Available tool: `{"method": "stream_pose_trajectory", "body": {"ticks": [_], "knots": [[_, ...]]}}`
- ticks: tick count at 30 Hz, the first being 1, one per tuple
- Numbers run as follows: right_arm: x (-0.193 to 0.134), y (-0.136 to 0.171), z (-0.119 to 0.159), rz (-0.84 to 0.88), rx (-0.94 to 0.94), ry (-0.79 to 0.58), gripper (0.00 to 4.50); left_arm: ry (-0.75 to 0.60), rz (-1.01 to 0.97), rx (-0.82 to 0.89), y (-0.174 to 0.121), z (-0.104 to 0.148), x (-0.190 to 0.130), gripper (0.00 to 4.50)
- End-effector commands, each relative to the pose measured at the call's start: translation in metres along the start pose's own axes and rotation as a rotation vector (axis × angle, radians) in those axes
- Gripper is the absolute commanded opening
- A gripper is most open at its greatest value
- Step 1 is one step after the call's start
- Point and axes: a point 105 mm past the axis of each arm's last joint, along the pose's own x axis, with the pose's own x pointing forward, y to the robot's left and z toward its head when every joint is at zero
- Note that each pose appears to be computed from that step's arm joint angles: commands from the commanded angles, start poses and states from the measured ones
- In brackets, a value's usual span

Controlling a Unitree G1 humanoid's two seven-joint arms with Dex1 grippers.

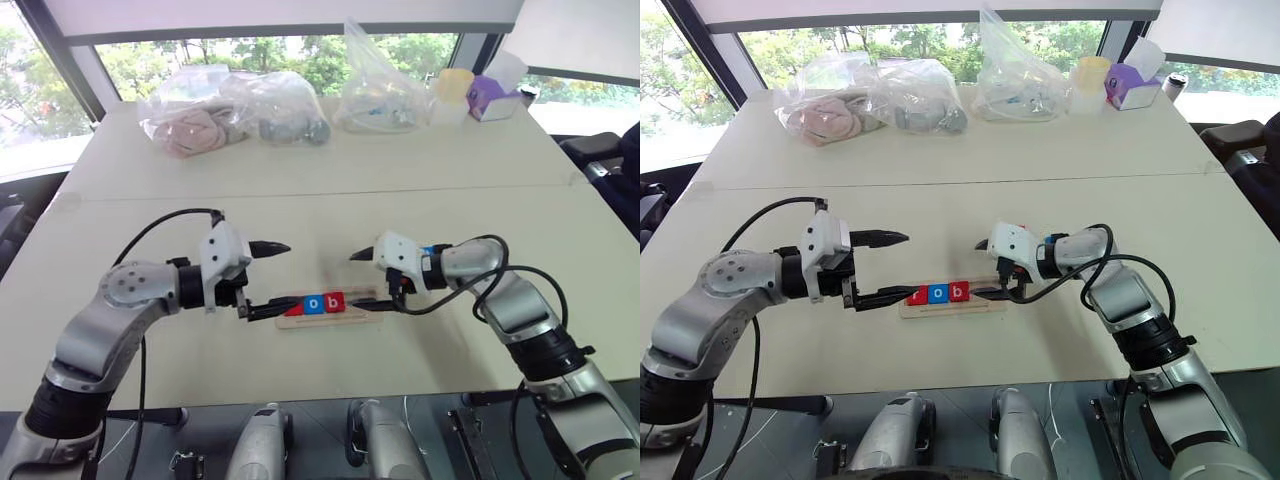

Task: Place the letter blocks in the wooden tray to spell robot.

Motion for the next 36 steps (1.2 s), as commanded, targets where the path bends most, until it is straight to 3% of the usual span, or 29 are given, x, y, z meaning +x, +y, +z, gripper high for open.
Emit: {"method": "stream_pose_trajectory", "body": {"ticks": [1,18,23,30,36], "knots": [[-0.002,-0.008,0.004,-0.036,-0.052,-0.007,4.44,-0.022,-0.005,0.038,0.0,0.008,0.001,4.5],[0.023,0.004,0.007,0.01,-0.099,-0.034,4.44,-0.024,0.01,0.035,-0.001,0.008,0.001,4.5],[0.005,-0.006,0.001,-0.005,-0.129,0.021,4.44,-0.027,0.011,0.034,-0.001,0.009,0.002,4.5],[-0.036,-0.053,-0.001,-0.161,-0.072,0.042,4.44,-0.031,0.006,0.035,-0.001,0.009,0.004,4.5],[-0.045,-0.09,-0.014,-0.286,0.052,0.02,4.44,-0.039,-0.003,0.044,0.001,0.01,0.007,4.5]]}}
